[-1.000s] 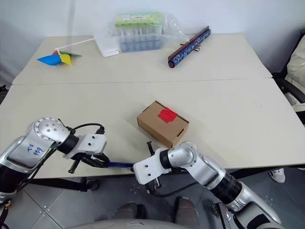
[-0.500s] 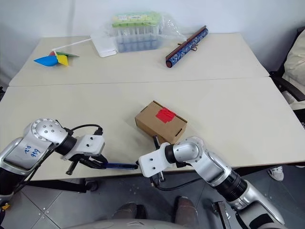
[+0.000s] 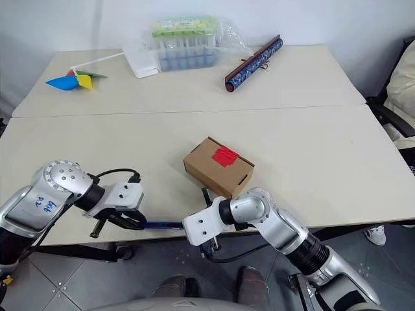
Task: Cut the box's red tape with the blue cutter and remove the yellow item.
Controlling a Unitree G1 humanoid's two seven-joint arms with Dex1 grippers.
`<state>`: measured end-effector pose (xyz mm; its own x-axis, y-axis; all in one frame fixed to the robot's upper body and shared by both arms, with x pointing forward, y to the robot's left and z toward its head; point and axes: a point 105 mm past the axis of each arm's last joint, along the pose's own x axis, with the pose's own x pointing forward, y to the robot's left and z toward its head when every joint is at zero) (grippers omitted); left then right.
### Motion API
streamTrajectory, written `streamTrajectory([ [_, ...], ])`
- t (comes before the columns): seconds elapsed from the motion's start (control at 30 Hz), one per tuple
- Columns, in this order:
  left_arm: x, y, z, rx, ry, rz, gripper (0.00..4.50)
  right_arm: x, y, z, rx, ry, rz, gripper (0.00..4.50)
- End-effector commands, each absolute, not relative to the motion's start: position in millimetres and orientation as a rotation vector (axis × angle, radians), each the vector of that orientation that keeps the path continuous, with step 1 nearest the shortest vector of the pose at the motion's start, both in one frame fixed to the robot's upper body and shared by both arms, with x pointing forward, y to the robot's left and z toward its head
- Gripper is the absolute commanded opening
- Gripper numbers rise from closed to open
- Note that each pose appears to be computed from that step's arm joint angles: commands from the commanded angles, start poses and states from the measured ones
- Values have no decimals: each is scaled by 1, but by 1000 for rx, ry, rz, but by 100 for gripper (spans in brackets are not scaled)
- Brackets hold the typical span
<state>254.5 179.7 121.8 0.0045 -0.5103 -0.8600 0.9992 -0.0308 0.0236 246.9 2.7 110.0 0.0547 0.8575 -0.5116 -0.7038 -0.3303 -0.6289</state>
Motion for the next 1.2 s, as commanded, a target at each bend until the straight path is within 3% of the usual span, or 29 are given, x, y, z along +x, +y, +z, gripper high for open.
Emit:
streamTrajectory([
  [0.03, 247, 188, 107, 831, 886, -1428, 39, 248, 6, 107, -1052, -212, 1607, 1],
  [0.6, 245, 187, 107, 815, 892, -1404, 39, 243, 36, 98, -1050, -271, 1682, 1],
  [1.2, 246, 187, 106, 816, 887, -1389, 39, 254, 60, 109, -1053, -336, 1675, 1],
])
